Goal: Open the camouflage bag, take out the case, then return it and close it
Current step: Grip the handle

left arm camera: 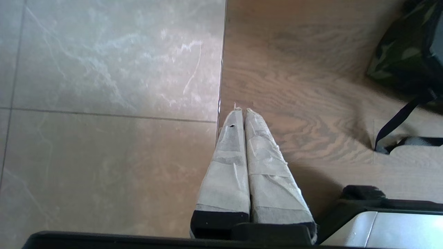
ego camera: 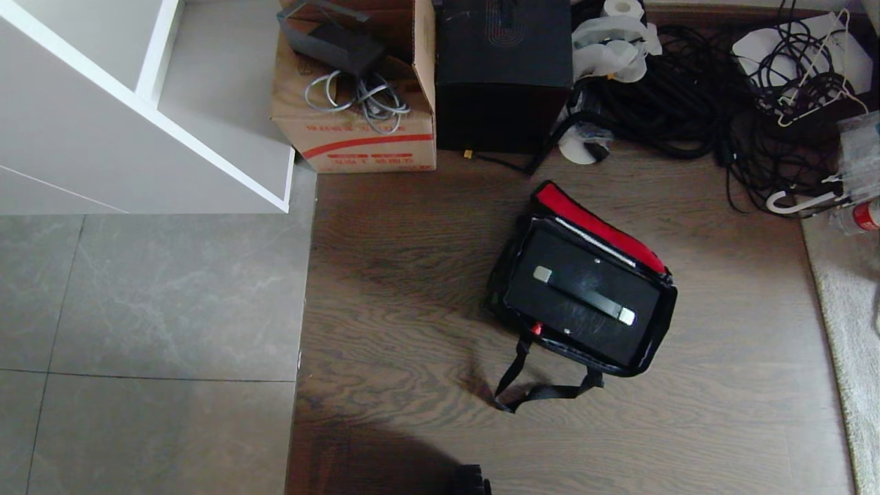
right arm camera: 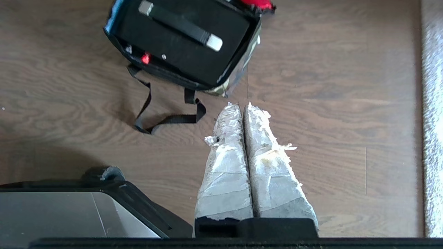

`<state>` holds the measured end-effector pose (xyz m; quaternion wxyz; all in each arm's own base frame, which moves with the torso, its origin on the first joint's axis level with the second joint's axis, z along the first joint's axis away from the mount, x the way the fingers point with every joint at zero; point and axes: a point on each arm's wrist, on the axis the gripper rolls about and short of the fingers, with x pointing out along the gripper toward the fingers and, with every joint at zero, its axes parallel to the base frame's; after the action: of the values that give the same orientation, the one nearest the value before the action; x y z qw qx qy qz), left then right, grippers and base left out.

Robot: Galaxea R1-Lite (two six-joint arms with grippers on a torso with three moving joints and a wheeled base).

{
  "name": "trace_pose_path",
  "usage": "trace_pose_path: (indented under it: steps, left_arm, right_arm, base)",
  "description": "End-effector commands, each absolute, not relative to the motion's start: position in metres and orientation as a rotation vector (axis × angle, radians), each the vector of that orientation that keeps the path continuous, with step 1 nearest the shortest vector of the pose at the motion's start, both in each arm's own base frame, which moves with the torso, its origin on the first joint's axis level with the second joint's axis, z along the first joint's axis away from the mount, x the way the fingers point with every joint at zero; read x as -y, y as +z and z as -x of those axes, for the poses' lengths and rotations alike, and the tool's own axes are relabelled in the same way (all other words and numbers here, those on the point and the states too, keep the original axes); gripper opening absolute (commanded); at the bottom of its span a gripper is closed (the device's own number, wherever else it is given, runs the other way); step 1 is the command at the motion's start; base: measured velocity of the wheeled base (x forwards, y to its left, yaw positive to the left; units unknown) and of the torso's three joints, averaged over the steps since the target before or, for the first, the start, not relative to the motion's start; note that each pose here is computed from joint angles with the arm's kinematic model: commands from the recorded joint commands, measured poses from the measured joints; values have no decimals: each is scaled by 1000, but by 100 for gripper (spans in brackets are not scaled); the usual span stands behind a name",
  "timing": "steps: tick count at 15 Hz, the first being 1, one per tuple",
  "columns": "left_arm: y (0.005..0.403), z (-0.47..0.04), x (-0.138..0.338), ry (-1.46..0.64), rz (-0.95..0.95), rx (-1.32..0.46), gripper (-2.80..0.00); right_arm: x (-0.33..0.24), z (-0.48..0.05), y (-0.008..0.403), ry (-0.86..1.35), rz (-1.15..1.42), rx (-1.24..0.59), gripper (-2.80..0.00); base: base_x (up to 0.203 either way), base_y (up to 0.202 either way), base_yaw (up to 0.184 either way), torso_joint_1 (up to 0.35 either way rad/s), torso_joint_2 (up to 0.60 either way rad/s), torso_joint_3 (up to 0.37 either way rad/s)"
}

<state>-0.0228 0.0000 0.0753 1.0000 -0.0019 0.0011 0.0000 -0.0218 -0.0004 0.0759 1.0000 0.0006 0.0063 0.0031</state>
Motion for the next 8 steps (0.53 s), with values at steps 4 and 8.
trace_pose_path:
  steps: [4,8]
  left_arm:
    - [75,23,0,0,5,-3,-280]
    - [75,23,0,0,5,-3,-280]
  right_arm:
    - [0,22,76,6,-1,-15,-280]
    - [0,22,76,6,-1,-15,-280]
  base:
    - [0,0,0,2,5,206]
    - [0,0,0,3,1,202]
